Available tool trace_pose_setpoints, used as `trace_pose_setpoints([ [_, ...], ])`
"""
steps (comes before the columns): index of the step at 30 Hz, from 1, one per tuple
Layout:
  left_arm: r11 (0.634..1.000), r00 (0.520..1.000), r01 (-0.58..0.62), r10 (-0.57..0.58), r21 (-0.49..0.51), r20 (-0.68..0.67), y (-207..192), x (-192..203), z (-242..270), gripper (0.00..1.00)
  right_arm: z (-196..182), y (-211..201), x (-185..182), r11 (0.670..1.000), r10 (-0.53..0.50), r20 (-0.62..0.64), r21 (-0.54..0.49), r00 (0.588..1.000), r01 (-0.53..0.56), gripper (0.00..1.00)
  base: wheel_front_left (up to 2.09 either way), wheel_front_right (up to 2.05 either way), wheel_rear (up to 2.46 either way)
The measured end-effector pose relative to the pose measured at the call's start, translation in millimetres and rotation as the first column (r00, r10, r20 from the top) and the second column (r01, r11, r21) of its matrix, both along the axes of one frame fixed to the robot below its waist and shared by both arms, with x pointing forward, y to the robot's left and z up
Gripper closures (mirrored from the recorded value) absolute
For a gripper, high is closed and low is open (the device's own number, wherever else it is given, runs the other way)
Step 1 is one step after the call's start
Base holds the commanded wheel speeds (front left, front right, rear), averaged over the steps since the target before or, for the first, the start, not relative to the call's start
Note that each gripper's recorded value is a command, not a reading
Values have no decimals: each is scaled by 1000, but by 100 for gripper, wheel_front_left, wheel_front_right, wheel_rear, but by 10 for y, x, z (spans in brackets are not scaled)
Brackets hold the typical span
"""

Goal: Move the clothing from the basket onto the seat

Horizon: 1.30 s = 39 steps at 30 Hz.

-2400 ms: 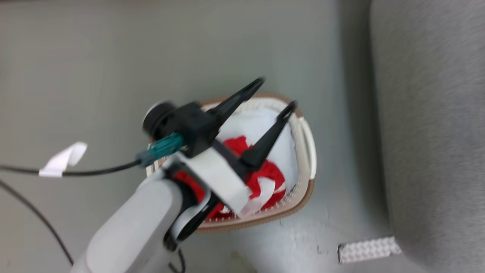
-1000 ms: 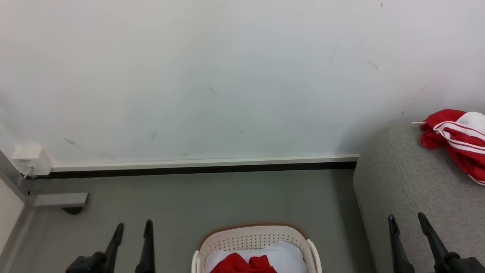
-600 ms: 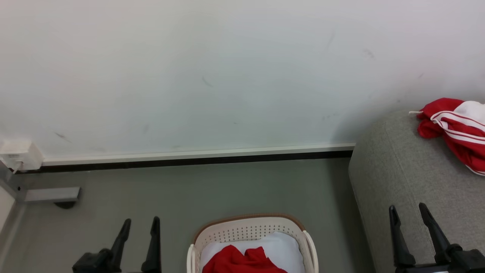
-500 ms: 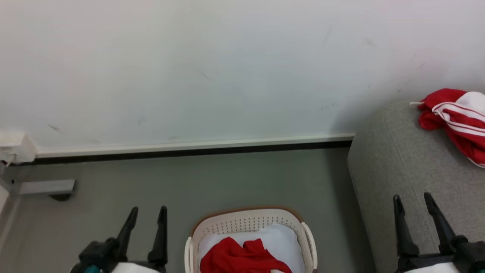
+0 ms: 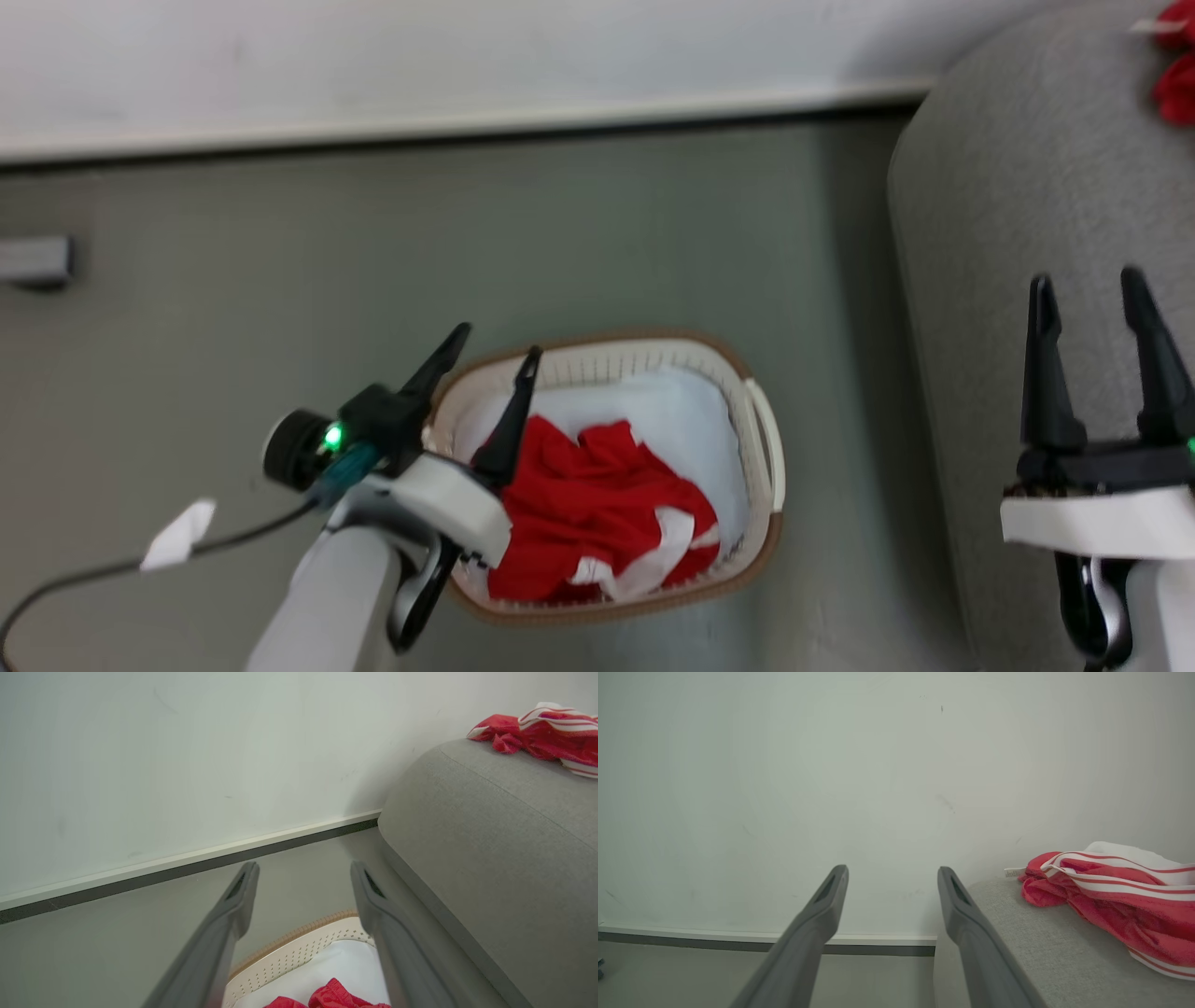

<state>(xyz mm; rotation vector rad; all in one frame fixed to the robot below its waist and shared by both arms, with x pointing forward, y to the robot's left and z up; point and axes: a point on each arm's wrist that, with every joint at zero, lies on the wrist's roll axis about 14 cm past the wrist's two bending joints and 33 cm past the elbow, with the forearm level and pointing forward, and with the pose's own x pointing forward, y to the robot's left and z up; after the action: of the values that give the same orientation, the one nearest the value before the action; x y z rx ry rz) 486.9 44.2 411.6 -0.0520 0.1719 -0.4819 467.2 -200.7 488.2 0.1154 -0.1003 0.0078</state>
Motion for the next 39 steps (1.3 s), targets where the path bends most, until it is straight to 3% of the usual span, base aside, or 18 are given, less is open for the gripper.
trace_pose_setpoints([
  [5,991,989,100,-89,88,-120,-169,91,-535,0,-239,56,250,1000,20,-30,-3,999,-20,0,0,0,0],
  [8,968,955,198,-155,153,-252,-302,29,-1089,0,-513,119,421,999,40,-67,5,997,-40,0,0,0,0],
  [15,929,866,311,-190,200,-463,-386,-141,-1822,0,-876,215,581,997,71,-116,19,991,-69,0,0,0,0],
  [27,842,758,456,-198,289,-621,-354,-247,-2435,0,-1159,180,638,997,66,-155,44,986,-60,0,0,0,0],
  [39,817,716,497,-196,292,-670,-343,-226,-2743,0,-1362,157,603,997,66,-196,46,978,-58,0,0,0,0],
])
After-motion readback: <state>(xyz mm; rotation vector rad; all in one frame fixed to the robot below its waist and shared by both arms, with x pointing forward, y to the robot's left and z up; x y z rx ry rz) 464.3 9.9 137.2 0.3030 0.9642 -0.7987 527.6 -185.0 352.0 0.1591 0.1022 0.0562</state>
